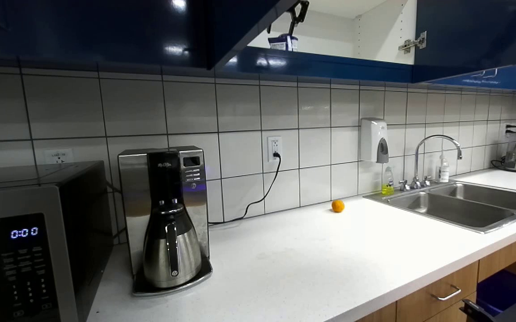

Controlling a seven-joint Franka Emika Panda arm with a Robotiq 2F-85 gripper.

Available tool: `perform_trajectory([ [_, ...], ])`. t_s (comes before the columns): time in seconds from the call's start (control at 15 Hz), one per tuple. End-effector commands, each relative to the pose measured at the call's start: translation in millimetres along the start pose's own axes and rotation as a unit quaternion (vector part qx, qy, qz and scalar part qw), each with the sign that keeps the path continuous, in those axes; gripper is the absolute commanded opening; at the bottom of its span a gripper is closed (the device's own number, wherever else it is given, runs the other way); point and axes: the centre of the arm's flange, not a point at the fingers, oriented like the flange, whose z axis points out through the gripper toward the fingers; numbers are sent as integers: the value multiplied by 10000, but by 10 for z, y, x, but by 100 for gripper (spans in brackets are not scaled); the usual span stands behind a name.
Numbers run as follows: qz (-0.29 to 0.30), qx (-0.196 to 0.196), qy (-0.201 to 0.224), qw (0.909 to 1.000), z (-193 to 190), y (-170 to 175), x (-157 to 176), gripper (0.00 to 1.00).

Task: Move an object and put it on another position

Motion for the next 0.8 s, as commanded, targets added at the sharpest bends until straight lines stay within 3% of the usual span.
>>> perform_trajectory([
  [0.0, 102, -10, 26, 9999, -245, -46, -76, 100],
  [0.4, 171, 63, 191, 9997, -600, -17, -277, 100],
  [0.73, 301, 152, 147, 9993, -959, 51, -745, 100],
])
